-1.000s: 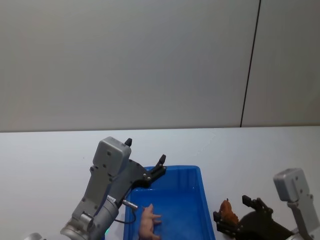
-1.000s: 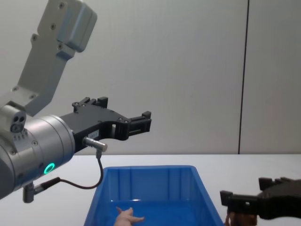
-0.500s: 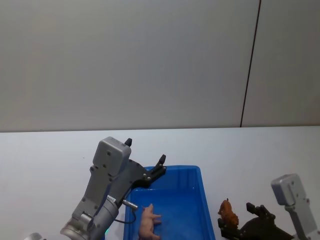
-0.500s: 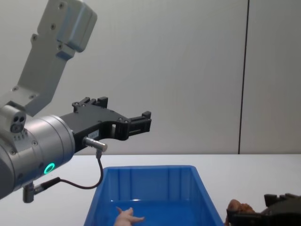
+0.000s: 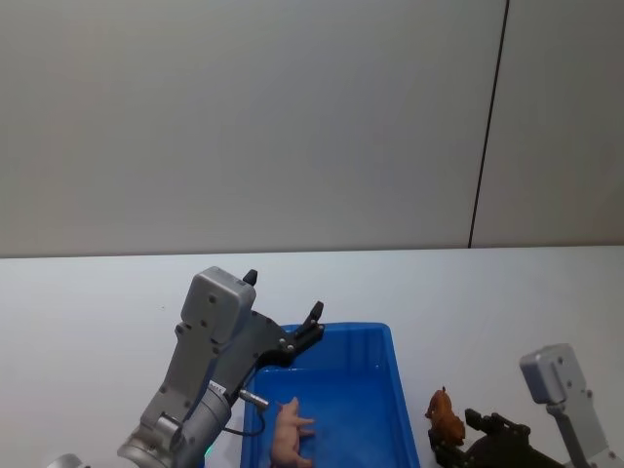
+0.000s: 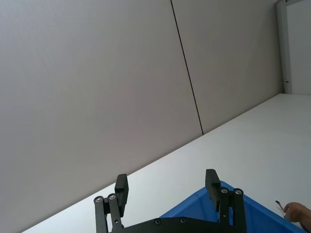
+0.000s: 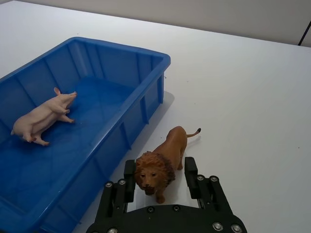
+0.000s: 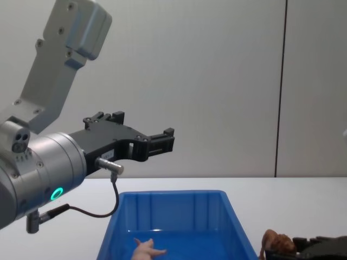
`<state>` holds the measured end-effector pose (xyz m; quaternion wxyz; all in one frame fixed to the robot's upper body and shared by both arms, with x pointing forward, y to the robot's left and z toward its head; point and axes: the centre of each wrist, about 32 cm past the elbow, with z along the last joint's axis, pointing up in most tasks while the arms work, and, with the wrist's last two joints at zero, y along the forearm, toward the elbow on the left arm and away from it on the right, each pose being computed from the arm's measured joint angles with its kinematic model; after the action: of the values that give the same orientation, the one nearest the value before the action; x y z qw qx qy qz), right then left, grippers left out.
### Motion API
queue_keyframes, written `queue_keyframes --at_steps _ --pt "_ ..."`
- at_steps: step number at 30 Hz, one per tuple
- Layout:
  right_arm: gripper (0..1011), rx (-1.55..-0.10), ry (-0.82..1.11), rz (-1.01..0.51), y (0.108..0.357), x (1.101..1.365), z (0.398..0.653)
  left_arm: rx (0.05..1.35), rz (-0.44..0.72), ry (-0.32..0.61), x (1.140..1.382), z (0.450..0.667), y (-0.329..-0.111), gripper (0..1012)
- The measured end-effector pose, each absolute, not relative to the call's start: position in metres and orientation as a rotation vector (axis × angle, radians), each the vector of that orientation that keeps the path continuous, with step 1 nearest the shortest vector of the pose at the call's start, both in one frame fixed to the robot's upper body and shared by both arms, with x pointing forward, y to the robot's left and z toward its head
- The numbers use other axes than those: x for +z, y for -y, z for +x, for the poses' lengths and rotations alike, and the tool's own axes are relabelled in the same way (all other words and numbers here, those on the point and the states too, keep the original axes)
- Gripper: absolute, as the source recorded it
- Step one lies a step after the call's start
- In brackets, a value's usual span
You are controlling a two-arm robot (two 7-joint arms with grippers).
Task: Pick up the two dolls from the table and place them into the box.
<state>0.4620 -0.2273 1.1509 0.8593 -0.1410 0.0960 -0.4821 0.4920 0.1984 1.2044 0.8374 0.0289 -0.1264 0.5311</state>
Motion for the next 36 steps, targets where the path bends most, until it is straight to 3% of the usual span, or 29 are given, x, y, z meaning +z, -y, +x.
queue_keyframes --at_steps 4,9,25,36 --pt "501 -1.011 -0.205 -0.294 0.227 1.151 0.462 1.124 0.061 0.268 1.204 0.492 -0.198 1002" --pt "428 -1.02 -0.192 -0.284 0.227 1.152 0.462 1.124 0.061 0.268 1.204 0.492 -0.198 1002" --pt "428 -1.068 -0.041 -0.189 0.221 1.175 0.46 1.124 0.061 0.268 1.204 0.492 -0.198 1002" --pt "428 -1.002 0.022 -0.093 0.209 1.205 0.466 1.124 0.061 0.268 1.204 0.492 -0.198 1002"
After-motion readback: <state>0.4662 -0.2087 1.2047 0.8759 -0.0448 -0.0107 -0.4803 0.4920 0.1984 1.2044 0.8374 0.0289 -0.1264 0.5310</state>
